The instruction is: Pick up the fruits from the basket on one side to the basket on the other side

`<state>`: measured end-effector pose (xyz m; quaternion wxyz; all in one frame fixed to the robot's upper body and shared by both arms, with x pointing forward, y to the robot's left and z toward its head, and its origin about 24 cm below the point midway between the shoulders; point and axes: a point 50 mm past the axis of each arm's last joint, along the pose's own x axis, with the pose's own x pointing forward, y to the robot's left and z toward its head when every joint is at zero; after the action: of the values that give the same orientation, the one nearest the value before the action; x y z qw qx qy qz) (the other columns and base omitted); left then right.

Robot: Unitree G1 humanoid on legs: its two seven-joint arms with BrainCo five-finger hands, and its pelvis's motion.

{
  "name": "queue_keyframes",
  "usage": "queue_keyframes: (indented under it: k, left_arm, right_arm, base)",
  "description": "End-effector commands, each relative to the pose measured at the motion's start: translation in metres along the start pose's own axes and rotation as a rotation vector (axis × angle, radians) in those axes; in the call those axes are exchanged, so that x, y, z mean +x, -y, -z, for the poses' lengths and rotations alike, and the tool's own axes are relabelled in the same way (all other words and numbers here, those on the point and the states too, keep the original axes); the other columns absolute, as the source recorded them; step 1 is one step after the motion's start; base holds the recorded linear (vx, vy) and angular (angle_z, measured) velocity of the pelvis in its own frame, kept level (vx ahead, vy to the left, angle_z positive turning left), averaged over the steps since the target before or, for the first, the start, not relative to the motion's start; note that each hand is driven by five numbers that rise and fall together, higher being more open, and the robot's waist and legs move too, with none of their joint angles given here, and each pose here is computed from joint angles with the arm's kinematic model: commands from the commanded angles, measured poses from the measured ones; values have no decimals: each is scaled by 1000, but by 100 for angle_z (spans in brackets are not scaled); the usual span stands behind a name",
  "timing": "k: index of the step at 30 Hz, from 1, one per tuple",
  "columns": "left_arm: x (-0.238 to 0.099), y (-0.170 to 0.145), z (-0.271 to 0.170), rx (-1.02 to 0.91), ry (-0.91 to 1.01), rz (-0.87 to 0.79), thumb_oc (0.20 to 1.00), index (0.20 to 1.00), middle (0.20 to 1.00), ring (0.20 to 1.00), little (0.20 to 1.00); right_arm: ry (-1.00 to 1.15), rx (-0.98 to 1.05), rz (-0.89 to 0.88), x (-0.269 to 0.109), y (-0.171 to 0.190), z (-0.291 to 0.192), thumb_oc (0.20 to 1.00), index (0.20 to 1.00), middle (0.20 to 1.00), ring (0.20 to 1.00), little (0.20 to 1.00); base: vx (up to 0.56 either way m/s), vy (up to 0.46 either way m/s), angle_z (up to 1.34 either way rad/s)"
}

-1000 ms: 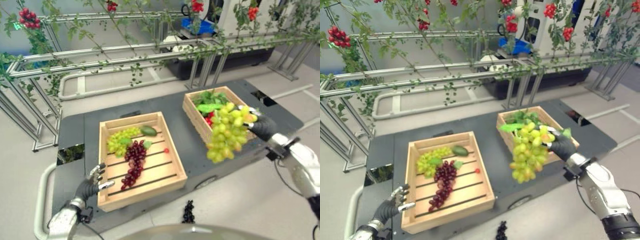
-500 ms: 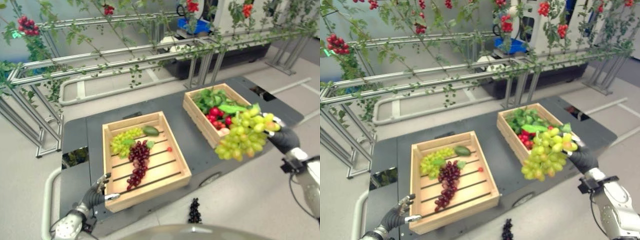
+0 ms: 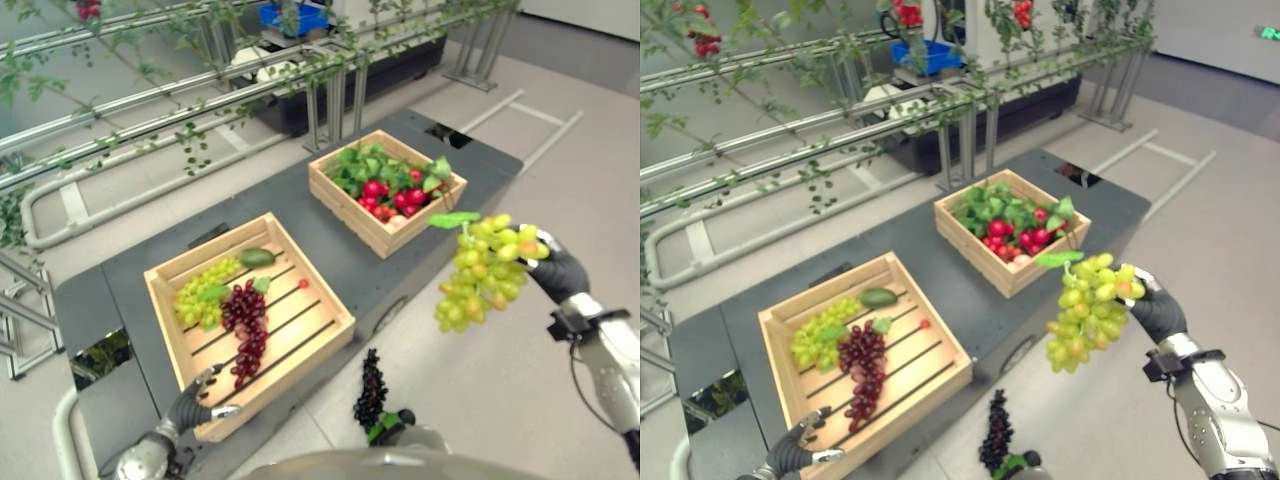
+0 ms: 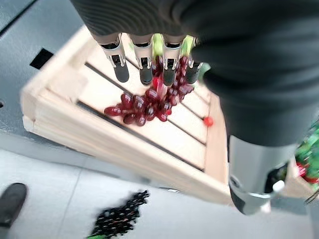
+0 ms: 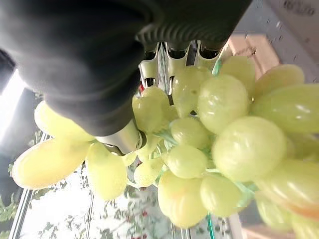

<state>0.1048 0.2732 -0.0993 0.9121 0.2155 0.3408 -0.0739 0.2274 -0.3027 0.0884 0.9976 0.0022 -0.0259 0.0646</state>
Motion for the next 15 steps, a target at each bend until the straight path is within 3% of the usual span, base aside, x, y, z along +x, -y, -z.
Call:
queue_keyframes:
  k: [1,4,7,15]
  left_arm:
    - [6,-10,-7,81,31,-70,1000,1000,1000,1000,1000]
    - [6,-13,-4,94,10,-91,1000,1000,1000,1000,1000]
    - [6,-12,2,67,-22,-129,1000,1000,1000,1000,1000]
    - [6,0,17,9,-103,-134,1000,1000,1000,1000,1000]
  right_arm:
    - [313,-39,-14,20,-6,-54,200,200,200,200,200]
    - [345,-59,-26,22,-11,-60,200,200,200,200,200]
    - [376,-76,-85,36,-27,-67,200,200,200,200,200]
    - [375,-22,-149,54,-50,-63,200,200,200,200,200]
  base:
    - [108,-247,-27]
    - [104,-195,-44]
    - [-38,-42,-126]
    - [-34,163,-122]
